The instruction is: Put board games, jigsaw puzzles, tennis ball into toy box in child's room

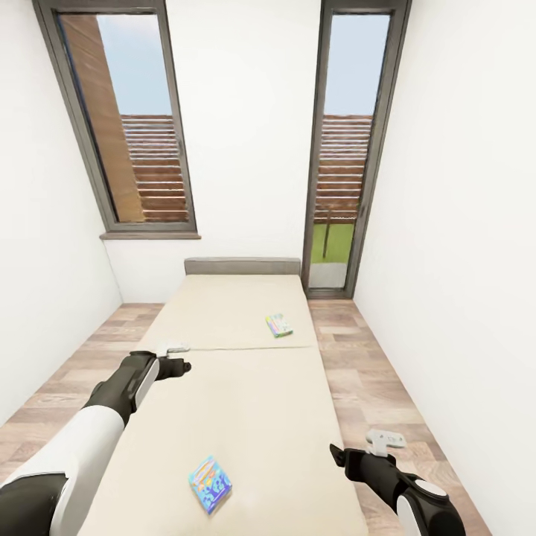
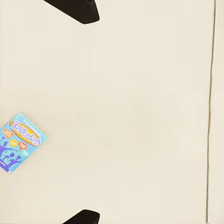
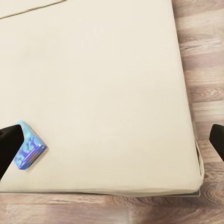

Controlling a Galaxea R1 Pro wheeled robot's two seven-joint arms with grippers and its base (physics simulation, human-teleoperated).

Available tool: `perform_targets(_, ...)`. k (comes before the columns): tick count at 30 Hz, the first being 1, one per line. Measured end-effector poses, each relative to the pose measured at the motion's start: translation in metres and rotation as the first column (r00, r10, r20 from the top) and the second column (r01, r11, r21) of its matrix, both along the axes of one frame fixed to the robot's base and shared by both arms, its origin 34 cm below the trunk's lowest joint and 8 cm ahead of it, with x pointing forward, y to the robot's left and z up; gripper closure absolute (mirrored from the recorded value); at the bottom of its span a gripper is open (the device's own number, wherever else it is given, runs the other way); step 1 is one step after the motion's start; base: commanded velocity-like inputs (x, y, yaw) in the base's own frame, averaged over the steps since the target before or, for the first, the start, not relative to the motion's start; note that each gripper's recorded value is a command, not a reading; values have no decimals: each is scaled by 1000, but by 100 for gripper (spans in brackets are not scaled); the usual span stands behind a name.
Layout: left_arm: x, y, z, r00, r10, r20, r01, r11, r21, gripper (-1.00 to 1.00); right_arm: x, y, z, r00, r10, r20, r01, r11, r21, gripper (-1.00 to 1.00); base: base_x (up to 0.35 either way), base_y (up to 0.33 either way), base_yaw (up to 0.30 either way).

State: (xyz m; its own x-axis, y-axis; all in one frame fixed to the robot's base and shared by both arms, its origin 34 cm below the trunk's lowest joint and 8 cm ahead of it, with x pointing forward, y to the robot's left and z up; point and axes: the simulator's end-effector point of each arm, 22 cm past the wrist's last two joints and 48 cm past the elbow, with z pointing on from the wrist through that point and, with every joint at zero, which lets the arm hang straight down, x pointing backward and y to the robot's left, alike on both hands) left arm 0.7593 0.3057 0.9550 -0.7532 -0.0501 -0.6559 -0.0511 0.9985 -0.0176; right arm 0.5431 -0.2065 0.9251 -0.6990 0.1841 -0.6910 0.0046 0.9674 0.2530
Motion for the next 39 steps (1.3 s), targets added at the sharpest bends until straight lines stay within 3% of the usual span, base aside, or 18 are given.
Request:
perform_targets(15,1,-1,-1,1000,-3,3,3,1000,2,-100,0,0,-1,1000,0,-2,0,1000,-2,-100,27,0,7)
perform_targets(39,-2,-1,-25,999,-1,-38,1,1000,0,-100,-3,0,-14,999,2,-35,-2,1000,3,-100,0,0,0)
